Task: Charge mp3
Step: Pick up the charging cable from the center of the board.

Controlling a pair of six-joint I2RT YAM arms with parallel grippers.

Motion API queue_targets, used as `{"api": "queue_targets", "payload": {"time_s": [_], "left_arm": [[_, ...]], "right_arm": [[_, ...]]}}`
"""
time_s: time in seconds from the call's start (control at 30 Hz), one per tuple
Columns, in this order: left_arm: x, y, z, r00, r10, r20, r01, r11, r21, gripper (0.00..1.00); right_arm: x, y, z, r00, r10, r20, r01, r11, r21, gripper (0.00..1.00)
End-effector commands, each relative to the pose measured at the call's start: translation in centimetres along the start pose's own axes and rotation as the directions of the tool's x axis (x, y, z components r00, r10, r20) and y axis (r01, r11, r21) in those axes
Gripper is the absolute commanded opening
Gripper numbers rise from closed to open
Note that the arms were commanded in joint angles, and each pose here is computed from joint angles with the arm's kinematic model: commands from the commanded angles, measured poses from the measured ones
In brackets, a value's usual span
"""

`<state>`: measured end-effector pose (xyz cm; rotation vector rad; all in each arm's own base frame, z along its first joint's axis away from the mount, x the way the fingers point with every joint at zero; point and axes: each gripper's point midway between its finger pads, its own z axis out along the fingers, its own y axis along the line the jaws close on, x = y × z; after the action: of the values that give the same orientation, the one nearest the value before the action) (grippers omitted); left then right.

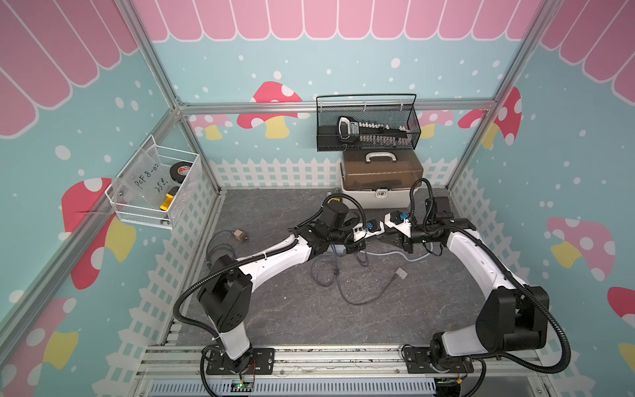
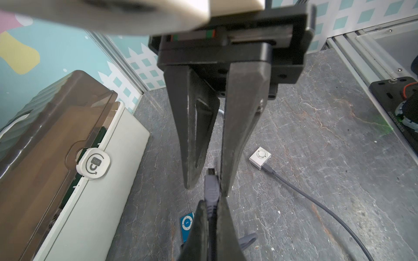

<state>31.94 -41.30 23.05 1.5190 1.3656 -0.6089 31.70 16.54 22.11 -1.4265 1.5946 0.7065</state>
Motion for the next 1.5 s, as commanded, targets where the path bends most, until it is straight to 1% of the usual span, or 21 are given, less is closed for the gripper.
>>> {"api": "queue_targets", "payload": {"time_s": [0.0,0.13,0.2,0.27,0.37,0.43,0.67,0.9,1.03,1.13,1.3,1.47], "left_arm": [[-1.1,-0.1,-0.5,0.999,0.034,0.018,-0.034,0.999,0.003,0.0],[-1.2,-0.1,-0.5,0.999,0.027,0.022,-0.027,1.0,0.0,0.0],[-1.3,0.1,-0.6,1.0,0.022,0.023,-0.021,1.0,-0.01,0.01],[-1.5,0.5,-0.9,0.999,-0.007,0.041,0.008,1.0,-0.02,0.14],[-1.5,0.8,-1.6,0.995,-0.052,0.09,0.055,0.998,-0.025,0.24],[-1.6,1.0,-2.1,0.989,-0.076,0.127,0.08,0.996,-0.026,0.29],[-1.7,0.9,-2.9,0.971,-0.123,0.204,0.127,0.992,-0.006,0.27],[-2.4,0.4,-2.6,0.963,-0.124,0.238,0.118,0.992,0.042,0.27],[-2.4,0.2,-2.2,0.963,-0.135,0.233,0.122,0.99,0.068,0.25],[-2.0,-0.1,-1.6,0.969,-0.138,0.205,0.124,0.989,0.082,0.25],[-1.7,0.0,-1.2,0.971,-0.141,0.194,0.127,0.989,0.08,0.25],[-1.6,0.3,-0.7,0.972,-0.14,0.189,0.127,0.989,0.081,0.22]], "right_arm": [[-1.1,0.5,0.1,0.999,-0.029,0.043,0.03,0.999,-0.034,0.15],[-1.0,0.6,0.1,0.999,-0.035,0.04,0.037,0.998,-0.042,0.05],[-0.9,0.6,0.1,0.998,-0.042,0.036,0.044,0.998,-0.039,0.02],[-1.0,0.6,0.0,0.998,-0.047,0.037,0.049,0.998,-0.037,0.0],[-1.1,0.6,0.0,0.998,-0.051,0.041,0.052,0.998,-0.036,0.0],[-1.2,0.6,0.0,0.998,-0.048,0.043,0.05,0.998,-0.038,0.0],[-1.9,0.3,-0.2,0.997,-0.046,0.065,0.048,0.998,-0.04,0.0],[-2.0,0.4,-0.2,0.997,-0.042,0.07,0.045,0.998,-0.046,0.0],[-2.1,0.5,-0.2,0.997,-0.041,0.071,0.045,0.998,-0.047,0.0],[-2.2,0.5,-0.3,0.996,-0.044,0.073,0.047,0.998,-0.045,0.0],[-2.4,0.6,-0.4,0.996,-0.045,0.079,0.049,0.998,-0.048,0.0],[-2.5,0.7,-0.4,0.995,-0.043,0.085,0.048,0.998,-0.051,0.0]]}}
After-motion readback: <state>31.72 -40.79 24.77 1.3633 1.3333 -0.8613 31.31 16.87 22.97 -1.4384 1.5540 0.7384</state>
